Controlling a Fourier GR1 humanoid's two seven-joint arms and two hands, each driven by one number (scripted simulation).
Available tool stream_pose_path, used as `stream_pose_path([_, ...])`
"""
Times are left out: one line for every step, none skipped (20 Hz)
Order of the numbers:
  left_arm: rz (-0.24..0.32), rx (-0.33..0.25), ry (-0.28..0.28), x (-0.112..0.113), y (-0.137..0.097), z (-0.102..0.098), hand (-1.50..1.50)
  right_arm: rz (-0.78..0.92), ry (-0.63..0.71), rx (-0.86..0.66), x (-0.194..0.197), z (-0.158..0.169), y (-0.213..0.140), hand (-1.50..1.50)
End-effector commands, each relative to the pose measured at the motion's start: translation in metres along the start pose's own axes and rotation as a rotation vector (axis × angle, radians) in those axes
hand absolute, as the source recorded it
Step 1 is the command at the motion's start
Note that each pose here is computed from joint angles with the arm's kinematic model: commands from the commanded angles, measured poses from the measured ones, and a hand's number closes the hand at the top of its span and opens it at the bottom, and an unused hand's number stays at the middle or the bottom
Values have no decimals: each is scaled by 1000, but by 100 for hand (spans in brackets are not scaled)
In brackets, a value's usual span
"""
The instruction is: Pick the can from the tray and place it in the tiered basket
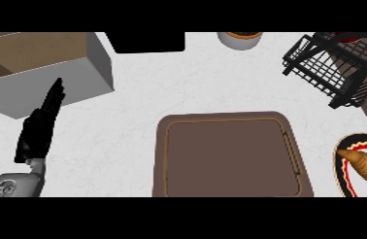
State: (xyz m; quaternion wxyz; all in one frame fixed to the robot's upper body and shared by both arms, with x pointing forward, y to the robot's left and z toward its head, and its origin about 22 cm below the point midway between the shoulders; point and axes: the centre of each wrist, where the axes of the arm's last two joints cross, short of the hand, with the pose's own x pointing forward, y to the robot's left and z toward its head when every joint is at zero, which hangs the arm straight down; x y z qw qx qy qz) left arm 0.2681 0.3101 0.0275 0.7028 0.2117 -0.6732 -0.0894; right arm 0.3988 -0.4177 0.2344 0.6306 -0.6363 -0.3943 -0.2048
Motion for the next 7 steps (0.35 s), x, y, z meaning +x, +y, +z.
stream_pose_path([-7,12,12,-7,10,6,0,-59,1,36,-15,2,-23,-150])
stream_pose_path([7,23,31,-5,9,4,0,-37,-3,41,-27,0,-27,-150])
stream_pose_path([-6,47,31,-9,14,5,0,-37,-25,31,-31,-8,-44,-150])
stream_pose_path([-8,42,40,-10,11,14,0,-58,-28,24,-44,-5,-45,-150])
stream_pose_path([3,22,30,-17,9,16,0,-90,-42,27,-44,10,-47,-150])
stream_pose_path([6,39,41,-12,11,14,0,-101,-24,52,-59,17,-39,-150])
stream_pose_path([-12,52,27,-7,22,12,0,-126,-49,40,-60,18,-55,-150])
